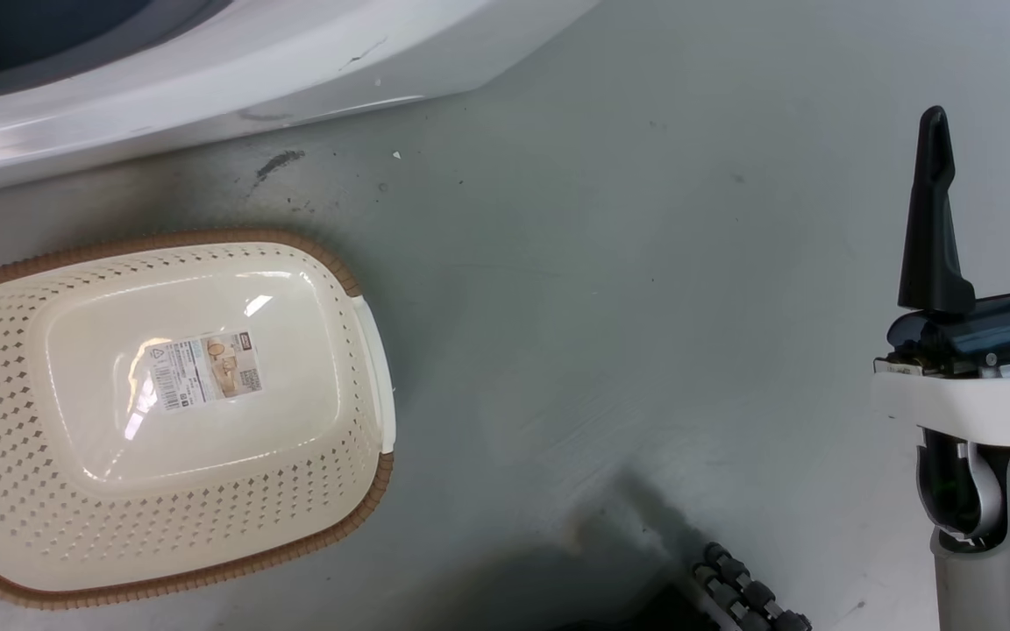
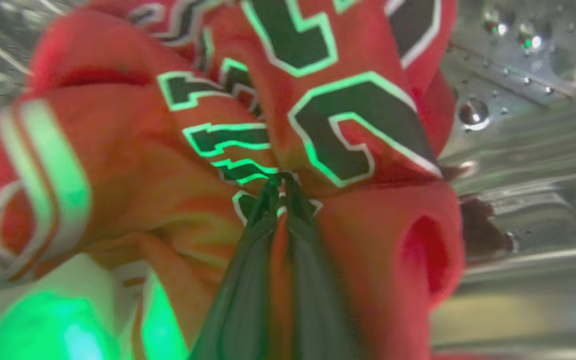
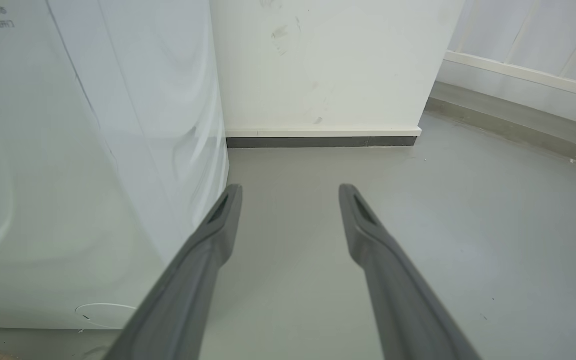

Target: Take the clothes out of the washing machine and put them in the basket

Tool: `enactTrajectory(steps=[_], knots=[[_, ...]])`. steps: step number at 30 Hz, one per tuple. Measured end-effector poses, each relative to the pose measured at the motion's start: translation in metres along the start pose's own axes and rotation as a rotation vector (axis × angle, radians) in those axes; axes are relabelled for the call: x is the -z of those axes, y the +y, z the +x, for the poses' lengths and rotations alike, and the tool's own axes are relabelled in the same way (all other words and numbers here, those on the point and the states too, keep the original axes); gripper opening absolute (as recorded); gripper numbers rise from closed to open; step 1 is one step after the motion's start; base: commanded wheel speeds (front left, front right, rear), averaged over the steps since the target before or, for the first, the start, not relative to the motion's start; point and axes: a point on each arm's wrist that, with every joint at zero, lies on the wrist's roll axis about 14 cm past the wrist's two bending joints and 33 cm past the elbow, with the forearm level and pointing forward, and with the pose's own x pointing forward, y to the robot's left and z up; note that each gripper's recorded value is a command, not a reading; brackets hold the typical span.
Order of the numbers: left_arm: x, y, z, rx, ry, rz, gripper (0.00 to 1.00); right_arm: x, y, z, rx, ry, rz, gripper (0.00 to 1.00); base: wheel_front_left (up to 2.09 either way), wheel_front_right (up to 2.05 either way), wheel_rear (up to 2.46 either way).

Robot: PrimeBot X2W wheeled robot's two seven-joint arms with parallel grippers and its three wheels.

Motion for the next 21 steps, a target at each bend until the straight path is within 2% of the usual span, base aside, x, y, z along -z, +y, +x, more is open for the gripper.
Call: enactTrajectory(steps=[7, 10, 21], knots=[[-0.028, 0.009, -0.023, -0.015, -0.167, 0.013, 0.0, -0.017, 0.001, -0.002, -0.004, -0.037, 0.005, 1.0, 0.0, 0.0, 0.0], [-0.036, 0.002, -0.036, 0.007, -0.228, 0.003, 0.0, -0.027, 0.001, -0.005, -0.005, -0.056, 0.003, 1.0, 0.0, 0.0, 0.0], [-0.028, -0.028, -0.095, 0.059, -0.39, 0.085, 0.0, -0.059, 0.012, -0.027, -0.035, -0.113, 0.011, 1.0, 0.0, 0.0, 0.0]])
